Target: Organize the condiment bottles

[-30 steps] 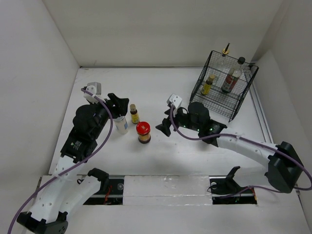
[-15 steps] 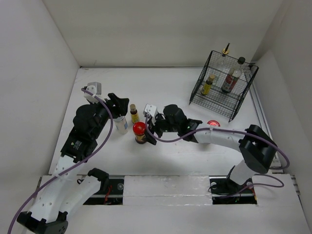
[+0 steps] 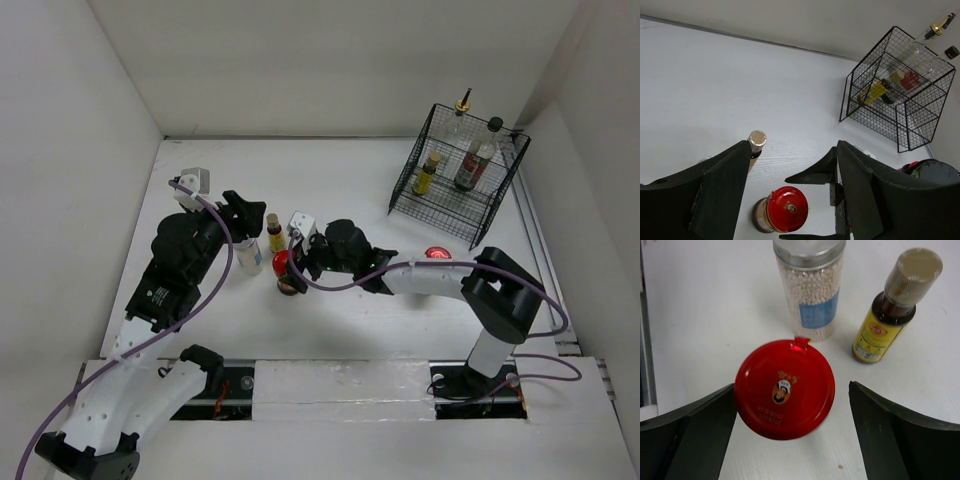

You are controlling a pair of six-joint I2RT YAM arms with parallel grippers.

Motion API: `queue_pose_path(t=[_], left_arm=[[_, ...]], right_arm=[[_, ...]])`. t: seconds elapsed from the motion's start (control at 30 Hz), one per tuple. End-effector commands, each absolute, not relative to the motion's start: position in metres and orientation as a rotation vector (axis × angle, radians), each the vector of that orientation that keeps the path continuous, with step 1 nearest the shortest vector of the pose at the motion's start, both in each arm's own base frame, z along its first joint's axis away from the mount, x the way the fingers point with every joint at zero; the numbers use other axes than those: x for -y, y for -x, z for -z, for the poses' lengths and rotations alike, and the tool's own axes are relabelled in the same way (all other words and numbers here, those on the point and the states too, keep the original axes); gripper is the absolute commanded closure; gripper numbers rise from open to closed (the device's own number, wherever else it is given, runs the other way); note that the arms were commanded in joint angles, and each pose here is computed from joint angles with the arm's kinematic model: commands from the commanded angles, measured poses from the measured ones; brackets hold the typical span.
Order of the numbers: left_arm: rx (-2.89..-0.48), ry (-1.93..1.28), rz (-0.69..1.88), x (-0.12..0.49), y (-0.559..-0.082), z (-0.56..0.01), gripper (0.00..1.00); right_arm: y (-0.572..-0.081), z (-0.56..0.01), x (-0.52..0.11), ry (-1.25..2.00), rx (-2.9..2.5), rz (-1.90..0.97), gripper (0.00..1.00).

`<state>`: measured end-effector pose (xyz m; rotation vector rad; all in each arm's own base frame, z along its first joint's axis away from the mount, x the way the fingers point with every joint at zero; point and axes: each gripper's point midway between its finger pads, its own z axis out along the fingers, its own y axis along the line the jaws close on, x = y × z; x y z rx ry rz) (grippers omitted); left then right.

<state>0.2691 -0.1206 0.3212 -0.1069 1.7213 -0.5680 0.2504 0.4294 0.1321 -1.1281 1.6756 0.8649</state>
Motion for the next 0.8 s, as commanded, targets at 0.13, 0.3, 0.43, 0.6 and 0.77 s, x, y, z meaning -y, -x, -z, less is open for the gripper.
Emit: queue_pose_path(t=[0.13,0.3,0.43,0.6,0.77], left_arm=[[-1.674,0.088,0.581,0.121,-0.269,-0.332,0.36],[-1.675,0.081,0.589,0.123,-0.268,-0.332,0.36],[-1.675,0.081,0.589,0.123,-0.268,-0.332,0.36],[-1.675,0.081,0.589,0.123,-0.268,-0.332,0.36],[-1.676,0.074,0.596,0.124,-0.267,-0.332,0.36]], right_arm=[[-0.258,-0.162,-0.459,1.005,-1.558,-0.968,0.11],[-0.257,-0.158,-0.456,0.980,-1.562,-0.976,0.36],[-0.258,-0.173,-0.444,0.935,-1.548,-0.943,0.48],[-0.254,-0.256,-0.416,0.798,-1.452,-0.933,0.55],[-0.286,-0.318,-0.350,0.584,-1.441,-0.735,0.57]])
